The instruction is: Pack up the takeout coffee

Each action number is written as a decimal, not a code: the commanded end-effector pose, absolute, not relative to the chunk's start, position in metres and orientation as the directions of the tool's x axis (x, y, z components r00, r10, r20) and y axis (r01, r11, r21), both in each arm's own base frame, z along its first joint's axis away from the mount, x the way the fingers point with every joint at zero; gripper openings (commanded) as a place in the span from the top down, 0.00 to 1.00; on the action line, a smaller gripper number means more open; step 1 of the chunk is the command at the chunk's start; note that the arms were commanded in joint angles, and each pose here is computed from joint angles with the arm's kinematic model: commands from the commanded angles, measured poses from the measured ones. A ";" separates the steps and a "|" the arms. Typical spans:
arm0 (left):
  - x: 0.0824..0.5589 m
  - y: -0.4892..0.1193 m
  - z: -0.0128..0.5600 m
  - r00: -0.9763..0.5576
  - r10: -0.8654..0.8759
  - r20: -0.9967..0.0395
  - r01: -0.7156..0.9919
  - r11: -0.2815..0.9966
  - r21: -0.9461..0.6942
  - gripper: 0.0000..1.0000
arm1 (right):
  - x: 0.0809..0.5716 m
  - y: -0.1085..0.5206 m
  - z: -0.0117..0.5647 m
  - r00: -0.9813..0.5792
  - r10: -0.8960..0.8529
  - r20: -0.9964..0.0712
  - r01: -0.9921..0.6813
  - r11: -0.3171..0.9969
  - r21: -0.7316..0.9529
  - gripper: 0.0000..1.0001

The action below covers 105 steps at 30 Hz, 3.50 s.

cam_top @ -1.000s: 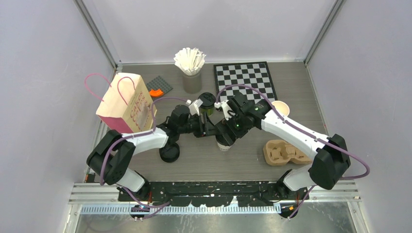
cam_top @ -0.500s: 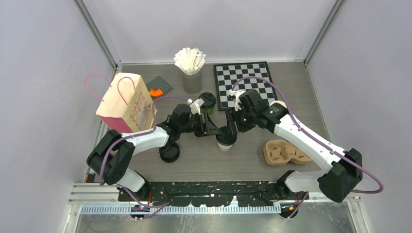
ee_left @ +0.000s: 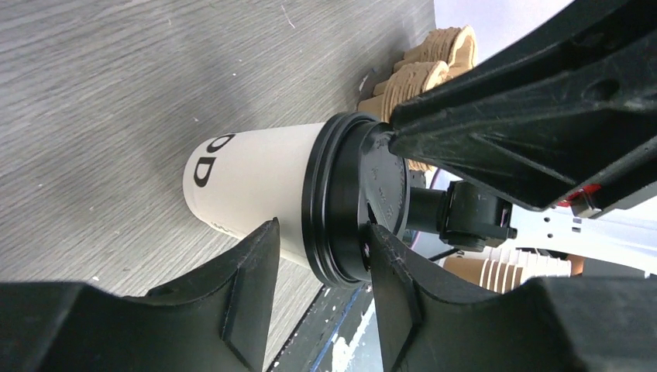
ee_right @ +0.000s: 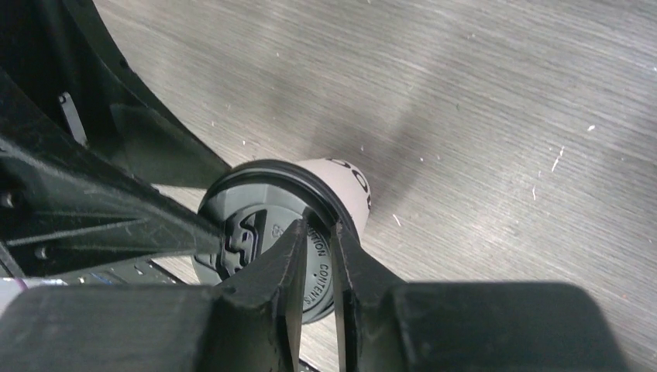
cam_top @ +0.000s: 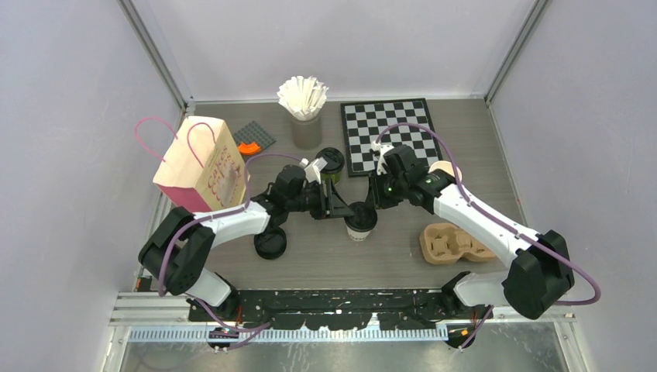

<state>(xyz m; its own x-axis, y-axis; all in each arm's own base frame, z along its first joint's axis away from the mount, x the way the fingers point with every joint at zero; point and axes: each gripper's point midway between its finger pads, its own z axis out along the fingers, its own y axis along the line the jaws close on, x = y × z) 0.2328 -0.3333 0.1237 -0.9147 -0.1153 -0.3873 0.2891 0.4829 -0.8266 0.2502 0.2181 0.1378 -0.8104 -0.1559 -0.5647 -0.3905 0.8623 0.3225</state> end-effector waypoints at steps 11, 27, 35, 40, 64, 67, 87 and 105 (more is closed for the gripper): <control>0.232 -0.335 0.148 -0.907 -0.116 -0.406 0.309 0.473 -0.825 0.50 | 0.238 0.220 0.110 -0.838 -0.170 -0.519 -0.392 0.848 0.356 0.76; 0.227 -0.326 0.170 -0.881 -0.115 -0.459 0.354 0.483 -0.801 0.38 | 0.240 0.219 0.185 -0.785 -0.092 -0.612 -0.397 0.834 0.384 0.56; 0.224 -0.317 0.167 -0.876 -0.117 -0.467 0.348 0.516 -0.782 0.44 | 0.225 0.242 0.186 -0.817 -0.063 -0.573 -0.423 0.741 0.521 0.75; 0.223 -0.313 0.155 -0.882 -0.121 -0.456 0.329 0.535 -0.778 0.49 | 0.222 0.253 0.178 -0.835 -0.062 -0.546 -0.424 0.705 0.568 0.75; 0.221 -0.313 0.112 -0.912 -0.130 -0.389 0.258 0.554 -0.792 0.61 | 0.219 0.235 0.108 -0.883 -0.086 -0.462 -0.339 0.796 0.500 0.77; 0.218 -0.306 0.102 -0.913 -0.129 -0.387 0.243 0.590 -0.770 0.62 | 0.218 0.232 0.104 -0.886 -0.081 -0.457 -0.328 0.806 0.493 0.77; 0.205 -0.277 0.050 -0.928 -0.131 -0.349 0.162 0.702 -0.693 0.65 | 0.208 0.214 0.075 -0.908 -0.071 -0.413 -0.269 0.855 0.444 0.76; 0.225 -0.312 0.133 -0.899 -0.127 -0.419 0.282 0.564 -0.777 0.56 | 0.233 0.253 0.169 -0.843 -0.018 -0.538 -0.380 0.727 0.572 0.69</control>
